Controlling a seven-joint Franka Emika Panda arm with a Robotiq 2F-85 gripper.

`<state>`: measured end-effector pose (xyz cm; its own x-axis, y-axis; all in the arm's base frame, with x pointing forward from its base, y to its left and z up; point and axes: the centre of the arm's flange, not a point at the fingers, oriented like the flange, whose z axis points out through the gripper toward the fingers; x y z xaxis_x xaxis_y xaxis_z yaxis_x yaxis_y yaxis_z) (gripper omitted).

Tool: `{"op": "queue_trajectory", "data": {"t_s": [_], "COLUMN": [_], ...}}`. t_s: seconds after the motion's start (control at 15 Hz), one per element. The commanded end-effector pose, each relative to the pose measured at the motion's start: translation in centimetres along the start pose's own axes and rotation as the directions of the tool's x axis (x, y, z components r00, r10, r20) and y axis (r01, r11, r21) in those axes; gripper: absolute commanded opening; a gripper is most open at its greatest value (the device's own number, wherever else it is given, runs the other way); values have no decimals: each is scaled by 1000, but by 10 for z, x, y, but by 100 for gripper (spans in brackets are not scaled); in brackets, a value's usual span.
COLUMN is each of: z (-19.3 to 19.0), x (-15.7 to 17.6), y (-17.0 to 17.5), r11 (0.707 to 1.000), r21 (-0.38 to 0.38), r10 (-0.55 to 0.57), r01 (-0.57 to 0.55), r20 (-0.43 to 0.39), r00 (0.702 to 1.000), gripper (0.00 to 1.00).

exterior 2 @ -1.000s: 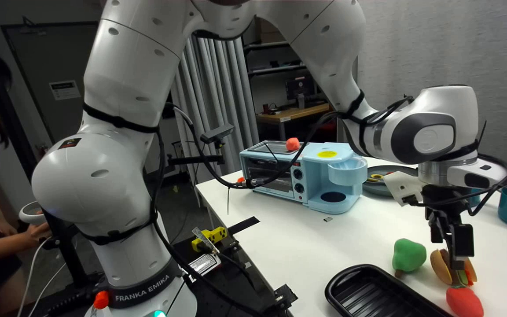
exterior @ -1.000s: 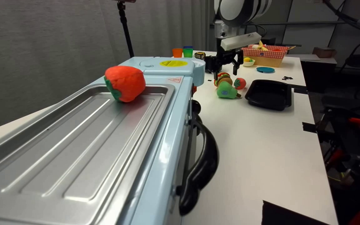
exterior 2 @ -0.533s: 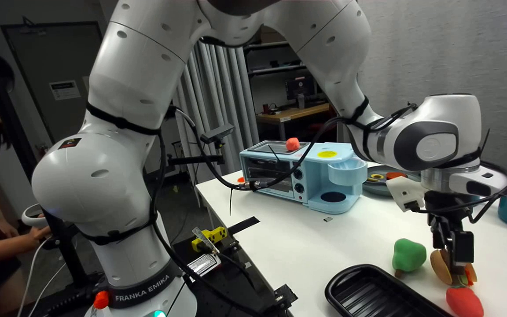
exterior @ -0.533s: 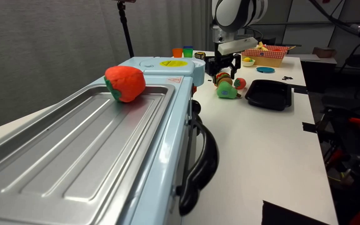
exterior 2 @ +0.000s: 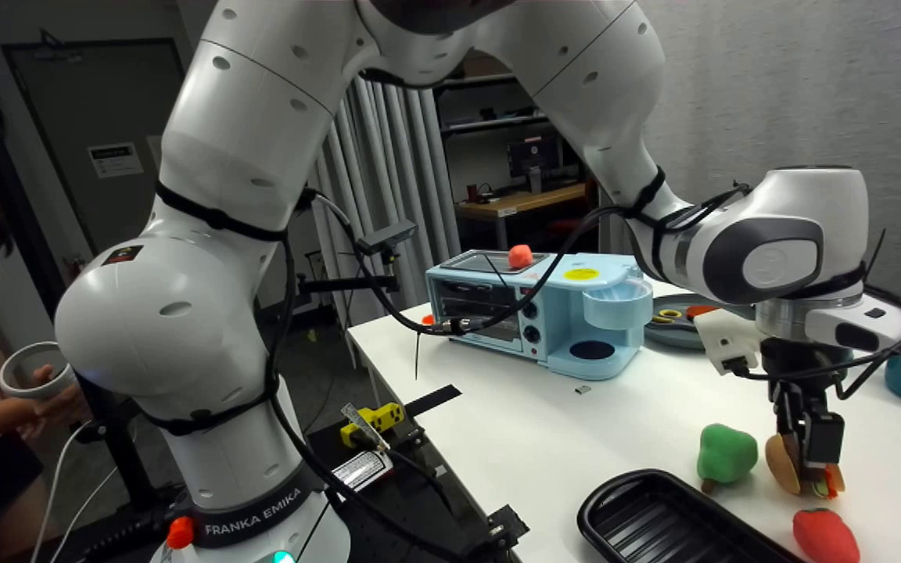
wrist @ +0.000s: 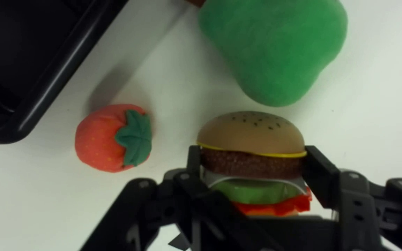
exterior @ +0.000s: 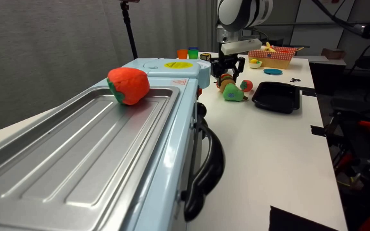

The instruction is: Stand the sandwich plush toy and the pear plush toy upright, then place the strawberry plush toy on the tray

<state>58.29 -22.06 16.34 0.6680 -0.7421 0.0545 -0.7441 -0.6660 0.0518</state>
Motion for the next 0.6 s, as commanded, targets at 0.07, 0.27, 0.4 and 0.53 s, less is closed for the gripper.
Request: {"op": "queue_trajectory", "data": {"t_s": [0.07,0.27,0.4,0.53], "z": [-25,-41,-47,-44], "x": [5,9,11,13], "y": [3,6,10,13], "r11": [973,926,882,828], "r21": [224,366,455,537], "r10": [42,65,82,93], "r01": [-54,-92,-126,-160], "r20": [60,85,115,150], "r00": [997,994,990,984], "gripper": [47,47,47,47]}}
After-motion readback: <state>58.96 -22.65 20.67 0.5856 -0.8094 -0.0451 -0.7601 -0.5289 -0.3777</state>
